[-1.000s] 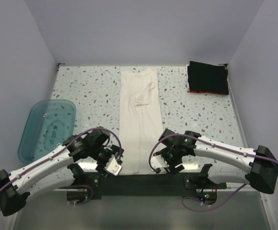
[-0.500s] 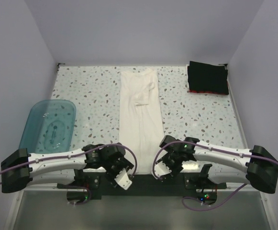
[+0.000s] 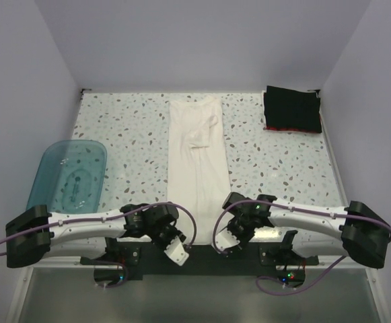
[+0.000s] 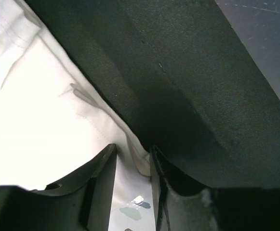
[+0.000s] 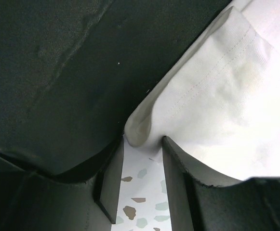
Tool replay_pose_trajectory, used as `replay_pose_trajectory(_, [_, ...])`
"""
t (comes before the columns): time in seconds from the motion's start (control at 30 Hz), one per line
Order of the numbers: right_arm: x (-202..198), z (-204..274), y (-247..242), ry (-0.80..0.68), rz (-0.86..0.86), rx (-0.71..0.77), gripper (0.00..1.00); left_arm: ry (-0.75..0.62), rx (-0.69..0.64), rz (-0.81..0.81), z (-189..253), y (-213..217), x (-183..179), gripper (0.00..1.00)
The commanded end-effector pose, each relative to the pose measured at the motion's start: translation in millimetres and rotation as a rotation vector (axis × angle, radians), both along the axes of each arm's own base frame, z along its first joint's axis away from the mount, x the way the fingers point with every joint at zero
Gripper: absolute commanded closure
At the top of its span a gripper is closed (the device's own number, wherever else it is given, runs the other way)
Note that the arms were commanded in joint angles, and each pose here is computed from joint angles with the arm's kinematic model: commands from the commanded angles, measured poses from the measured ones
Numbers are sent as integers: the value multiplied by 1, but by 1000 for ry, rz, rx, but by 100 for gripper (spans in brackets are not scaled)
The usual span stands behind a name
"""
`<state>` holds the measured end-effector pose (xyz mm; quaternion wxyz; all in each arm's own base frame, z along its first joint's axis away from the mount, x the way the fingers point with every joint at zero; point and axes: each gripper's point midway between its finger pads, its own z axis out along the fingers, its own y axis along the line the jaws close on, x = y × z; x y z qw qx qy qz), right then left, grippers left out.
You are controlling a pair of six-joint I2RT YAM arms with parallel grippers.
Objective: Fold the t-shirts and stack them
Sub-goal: Fold the tshirt
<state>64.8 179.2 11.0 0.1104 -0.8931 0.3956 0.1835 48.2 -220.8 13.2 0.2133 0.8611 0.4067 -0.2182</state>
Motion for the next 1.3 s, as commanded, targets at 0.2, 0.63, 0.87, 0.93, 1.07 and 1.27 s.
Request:
replay_pose_trajectory(0.2, [2, -3, 11, 1, -30, 37, 86, -68, 6, 54, -10, -1, 15, 92])
replay_pose_trajectory(0.63, [29, 60, 35, -85, -229, 298, 100, -128, -181, 200, 59, -10, 51, 100])
replay_pose_trajectory(0.87, [84, 83, 39, -116, -310, 348, 100, -190, -221, 258, 80, -11, 100, 100])
replay_pose_trajectory(0.93, [96, 84, 40, -121, -293, 353, 100, -198, -220, 277, 81, -9, 117, 100])
replay_pose_trajectory(1.07, [131, 94, 38, -137, -321, 369, 100, -229, -243, 310, 93, -10, 155, 100])
replay_pose_trajectory(1.27, [181, 95, 40, -155, -332, 385, 100, -281, -262, 345, 101, -5, 211, 100])
